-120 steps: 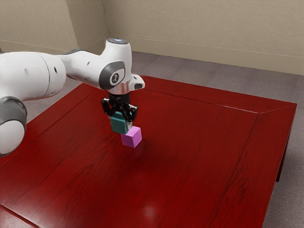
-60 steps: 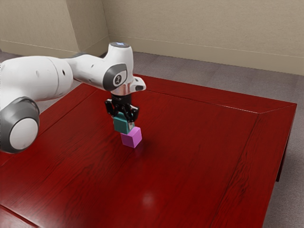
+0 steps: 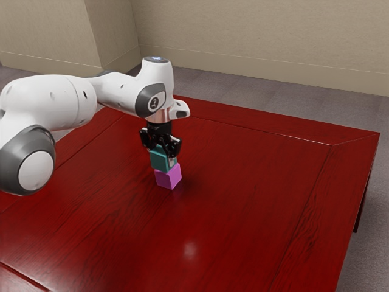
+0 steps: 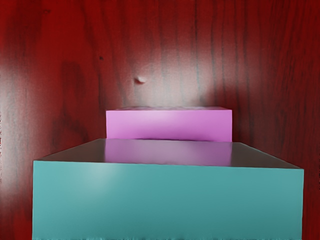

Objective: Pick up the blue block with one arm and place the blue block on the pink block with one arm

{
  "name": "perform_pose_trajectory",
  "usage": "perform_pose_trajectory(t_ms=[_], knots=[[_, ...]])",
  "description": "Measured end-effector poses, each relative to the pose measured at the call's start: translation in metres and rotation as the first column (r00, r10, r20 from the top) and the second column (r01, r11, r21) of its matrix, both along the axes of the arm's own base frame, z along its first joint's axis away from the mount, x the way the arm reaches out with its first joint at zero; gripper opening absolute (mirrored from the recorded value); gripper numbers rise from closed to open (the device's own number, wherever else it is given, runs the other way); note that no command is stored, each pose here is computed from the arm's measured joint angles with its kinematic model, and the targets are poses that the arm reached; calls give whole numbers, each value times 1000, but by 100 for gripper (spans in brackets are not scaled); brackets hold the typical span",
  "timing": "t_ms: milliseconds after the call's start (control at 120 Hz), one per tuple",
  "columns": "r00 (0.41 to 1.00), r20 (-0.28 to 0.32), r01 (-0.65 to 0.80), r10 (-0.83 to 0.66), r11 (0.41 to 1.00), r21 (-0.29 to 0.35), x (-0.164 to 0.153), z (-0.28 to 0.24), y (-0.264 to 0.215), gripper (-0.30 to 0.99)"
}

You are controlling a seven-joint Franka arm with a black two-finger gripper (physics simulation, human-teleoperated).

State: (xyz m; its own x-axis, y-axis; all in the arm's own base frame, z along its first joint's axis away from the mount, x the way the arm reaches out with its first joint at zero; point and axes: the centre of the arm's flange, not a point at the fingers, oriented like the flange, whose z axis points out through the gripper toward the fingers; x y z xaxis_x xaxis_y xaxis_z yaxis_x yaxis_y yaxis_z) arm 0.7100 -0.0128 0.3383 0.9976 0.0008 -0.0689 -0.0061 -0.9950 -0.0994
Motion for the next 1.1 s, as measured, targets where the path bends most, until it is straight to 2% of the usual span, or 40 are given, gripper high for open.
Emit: perform_pose_trajectory(t_ms=[67, 258, 392, 508, 600, 733, 817, 892, 975, 1100], knots=[[1000, 3, 6, -6, 1000, 0, 1, 2, 0, 37], [1000, 3, 30, -30, 1000, 0, 2, 3, -1, 54], [999, 7, 42, -42, 999, 1, 3, 6, -1, 61], [996, 64, 59, -60, 998, 17, 12, 45, -1, 64], [993, 90, 78, -81, 997, 28, 6, 90, -8, 66], [985, 127, 114, -115, 993, 21, -37, 196, -23, 68], [982, 139, 131, -130, 991, 6, -94, 264, -22, 68], [976, 151, 151, -154, 988, 34, -149, 317, -18, 68], [974, 139, 171, -178, 983, 64, -192, 341, -15, 69], [980, 99, 163, -172, 982, 92, -213, 345, -5, 69]])
